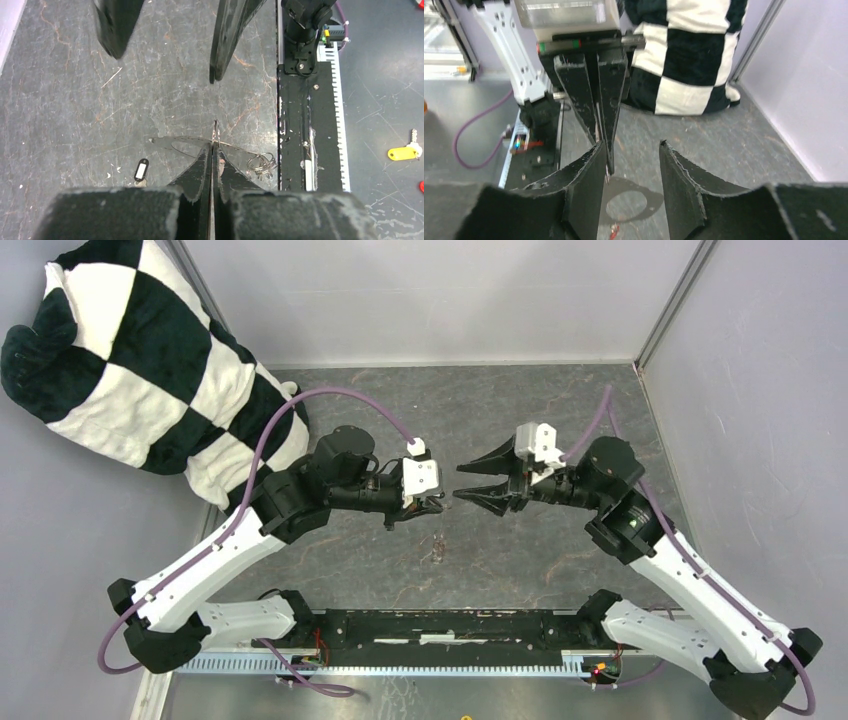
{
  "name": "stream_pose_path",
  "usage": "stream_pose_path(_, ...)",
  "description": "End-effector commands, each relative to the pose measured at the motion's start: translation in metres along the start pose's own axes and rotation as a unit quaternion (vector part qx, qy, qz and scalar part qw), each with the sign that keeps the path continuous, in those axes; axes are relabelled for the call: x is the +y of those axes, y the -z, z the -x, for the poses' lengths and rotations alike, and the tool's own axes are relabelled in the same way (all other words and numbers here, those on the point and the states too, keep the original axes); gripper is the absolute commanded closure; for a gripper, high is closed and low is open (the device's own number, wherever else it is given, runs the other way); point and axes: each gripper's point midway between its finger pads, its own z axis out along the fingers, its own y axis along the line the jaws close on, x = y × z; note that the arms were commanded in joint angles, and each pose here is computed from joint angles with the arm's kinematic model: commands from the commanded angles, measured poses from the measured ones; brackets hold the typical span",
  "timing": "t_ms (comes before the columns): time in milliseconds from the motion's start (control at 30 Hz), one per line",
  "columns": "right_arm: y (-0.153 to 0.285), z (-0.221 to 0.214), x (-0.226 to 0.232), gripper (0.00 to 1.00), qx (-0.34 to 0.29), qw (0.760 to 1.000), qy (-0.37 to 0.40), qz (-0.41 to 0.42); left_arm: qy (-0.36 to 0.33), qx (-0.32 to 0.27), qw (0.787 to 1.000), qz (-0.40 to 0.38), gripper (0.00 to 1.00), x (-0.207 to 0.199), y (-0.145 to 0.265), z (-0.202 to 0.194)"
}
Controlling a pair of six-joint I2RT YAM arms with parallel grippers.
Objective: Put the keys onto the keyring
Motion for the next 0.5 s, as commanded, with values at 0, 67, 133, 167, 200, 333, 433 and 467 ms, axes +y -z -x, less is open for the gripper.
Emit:
stream_pose_path(0,0.007,-0.042,0.015,0.52,0.103,0.993,0.009,0.057,-0.036,-0.019,0.999,0.014,0.98,0.006,0.007,0.014)
stream_pose_path(67,0.006,-0.040,0.020,0.52,0.094,0.993,0.013,0.074,-0.037,-0.022,0.999,0.008,0.98,0.004,0.007,0.015)
stream_pose_path(133,0.003,-0.041,0.026,0.52,0.086,0.992,0.006,0.096,-0.038,-0.022,0.999,0.004,0.98,0.003,0.006,0.015)
stream_pose_path(167,0.001,-0.044,0.027,0.53,0.085,0.991,0.002,0.106,-0.039,-0.021,0.999,0.003,0.98,0.003,0.006,0.015)
stream_pose_path(200,-0.001,-0.046,0.029,0.54,0.087,0.990,-0.003,0.114,-0.039,-0.020,0.999,0.002,0.98,0.003,0.005,0.015)
stream_pose_path(333,-0.005,-0.050,0.032,0.55,0.080,0.988,-0.004,0.130,-0.032,-0.009,0.999,-0.001,0.98,0.004,0.003,0.010)
stream_pose_path(433,-0.006,-0.051,0.033,0.56,0.079,0.988,-0.003,0.134,-0.031,-0.007,1.000,-0.002,0.98,0.003,0.002,0.009)
stream_pose_path(467,-0.006,-0.052,0.032,0.57,0.080,0.988,-0.003,0.134,-0.032,-0.009,0.999,-0.003,0.98,0.003,0.002,0.011)
